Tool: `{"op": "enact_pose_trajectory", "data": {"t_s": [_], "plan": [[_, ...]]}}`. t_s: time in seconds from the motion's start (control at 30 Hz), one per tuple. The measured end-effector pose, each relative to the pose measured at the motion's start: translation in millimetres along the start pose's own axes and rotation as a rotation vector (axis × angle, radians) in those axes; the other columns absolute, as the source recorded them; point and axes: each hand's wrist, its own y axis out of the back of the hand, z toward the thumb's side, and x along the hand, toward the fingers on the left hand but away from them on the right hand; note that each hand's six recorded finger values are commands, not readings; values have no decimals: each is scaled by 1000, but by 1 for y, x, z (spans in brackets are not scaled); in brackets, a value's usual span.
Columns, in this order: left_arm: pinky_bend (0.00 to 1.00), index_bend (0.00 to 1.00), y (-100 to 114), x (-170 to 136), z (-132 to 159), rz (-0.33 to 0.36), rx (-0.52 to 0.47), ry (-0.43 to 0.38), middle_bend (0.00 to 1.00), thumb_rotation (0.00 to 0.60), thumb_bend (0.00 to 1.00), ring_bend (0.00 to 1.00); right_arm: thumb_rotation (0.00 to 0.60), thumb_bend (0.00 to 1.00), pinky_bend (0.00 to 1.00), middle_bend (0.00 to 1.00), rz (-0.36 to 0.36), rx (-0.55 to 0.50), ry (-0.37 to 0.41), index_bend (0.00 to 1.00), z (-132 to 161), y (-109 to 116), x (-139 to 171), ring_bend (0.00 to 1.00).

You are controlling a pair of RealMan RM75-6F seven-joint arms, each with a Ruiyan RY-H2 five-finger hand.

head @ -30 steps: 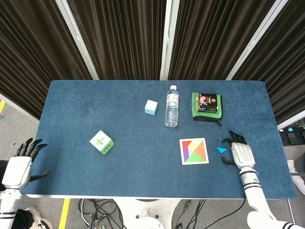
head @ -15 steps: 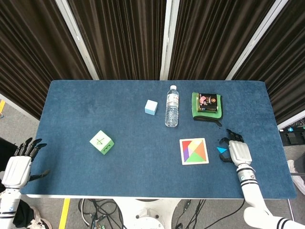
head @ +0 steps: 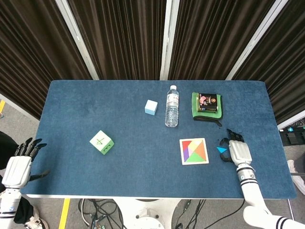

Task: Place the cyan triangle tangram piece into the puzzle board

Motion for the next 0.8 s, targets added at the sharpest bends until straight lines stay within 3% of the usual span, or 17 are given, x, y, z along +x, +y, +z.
{"op": "enact_pose_trajectory", "data": {"t_s": [0.6,0.8], "plan": [[128,215,-1,0,0,-3,-1,-1,124,600,0,12,600,264,0,0,0,-5,-5,520,1,2,0,0],[128,215,-1,0,0,-3,-1,-3,124,600,0,12,600,265,0,1,-29,-21,29,520,10,17,-2,0]]}}
